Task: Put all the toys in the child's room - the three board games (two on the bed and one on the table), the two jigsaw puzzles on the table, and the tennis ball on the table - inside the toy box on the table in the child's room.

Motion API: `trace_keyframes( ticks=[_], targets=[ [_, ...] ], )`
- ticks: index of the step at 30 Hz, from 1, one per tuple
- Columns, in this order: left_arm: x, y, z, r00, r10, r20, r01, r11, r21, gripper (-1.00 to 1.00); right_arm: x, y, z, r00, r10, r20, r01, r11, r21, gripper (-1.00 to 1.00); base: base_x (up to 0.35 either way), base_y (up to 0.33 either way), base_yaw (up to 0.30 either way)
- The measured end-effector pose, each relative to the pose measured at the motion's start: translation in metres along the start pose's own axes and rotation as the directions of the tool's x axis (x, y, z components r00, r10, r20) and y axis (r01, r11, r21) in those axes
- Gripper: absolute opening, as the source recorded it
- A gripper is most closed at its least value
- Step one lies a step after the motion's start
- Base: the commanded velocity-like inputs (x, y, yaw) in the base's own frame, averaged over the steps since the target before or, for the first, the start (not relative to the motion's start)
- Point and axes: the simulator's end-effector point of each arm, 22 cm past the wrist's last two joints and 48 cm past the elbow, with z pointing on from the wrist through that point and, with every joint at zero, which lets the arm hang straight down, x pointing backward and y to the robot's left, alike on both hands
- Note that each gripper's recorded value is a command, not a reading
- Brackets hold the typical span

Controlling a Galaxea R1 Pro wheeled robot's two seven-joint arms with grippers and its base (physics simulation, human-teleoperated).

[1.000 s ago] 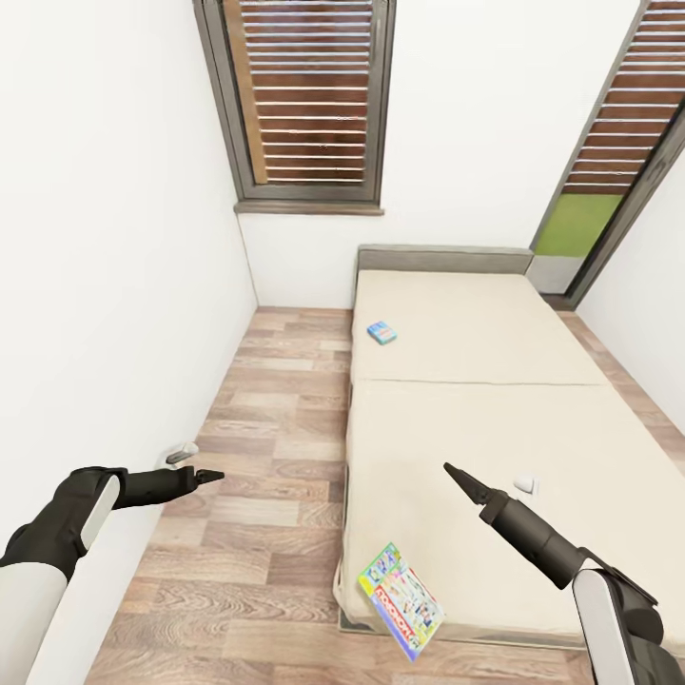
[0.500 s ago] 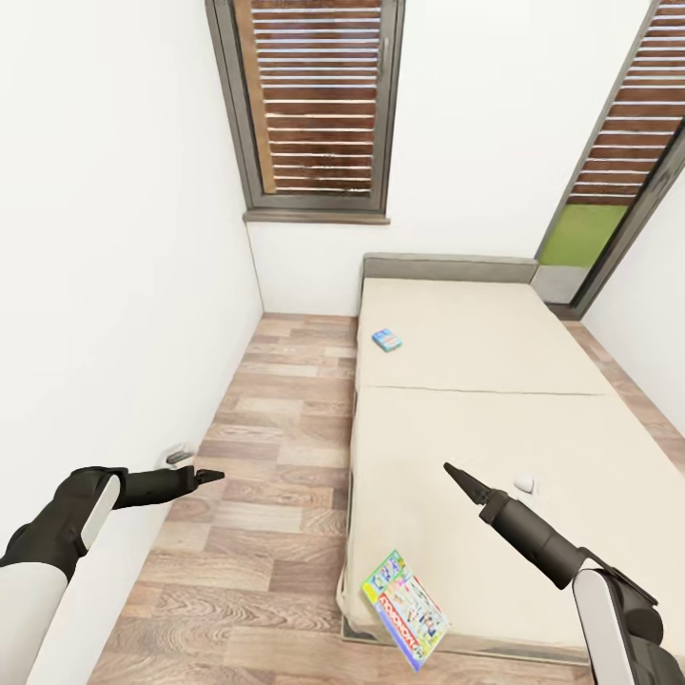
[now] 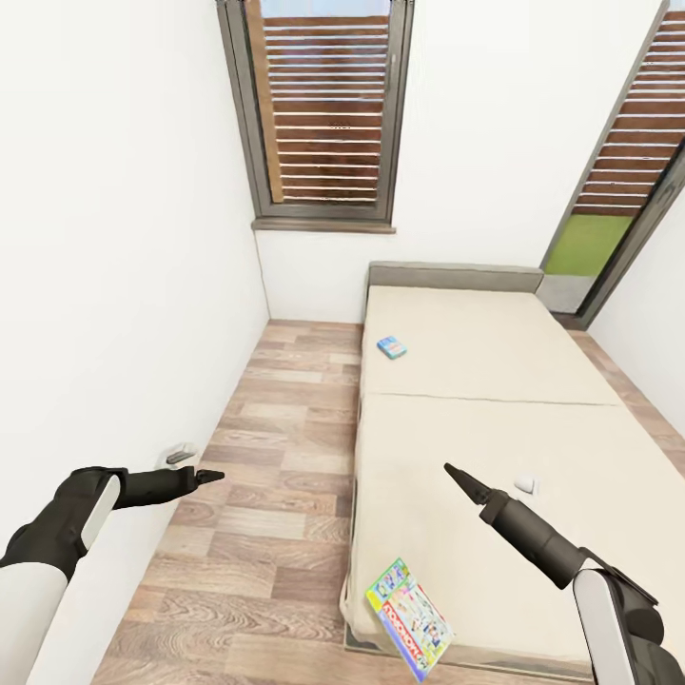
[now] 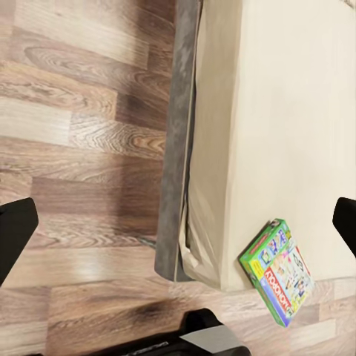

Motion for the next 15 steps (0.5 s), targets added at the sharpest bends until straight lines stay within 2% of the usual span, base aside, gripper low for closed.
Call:
trace_keyframes(
  ticks=[15],
  targets=[
    [-0.0084, -0.0082, -0.0088, 1.0, 0.011, 0.021, -0.011, 1.0, 0.007, 1.0, -0.0073, 0.0087, -0.0015, 1.0, -0.014, 0.013, 0.014, 1.0, -0.009, 1.0, 0.0, 0.0, 0.065]
  ],
)
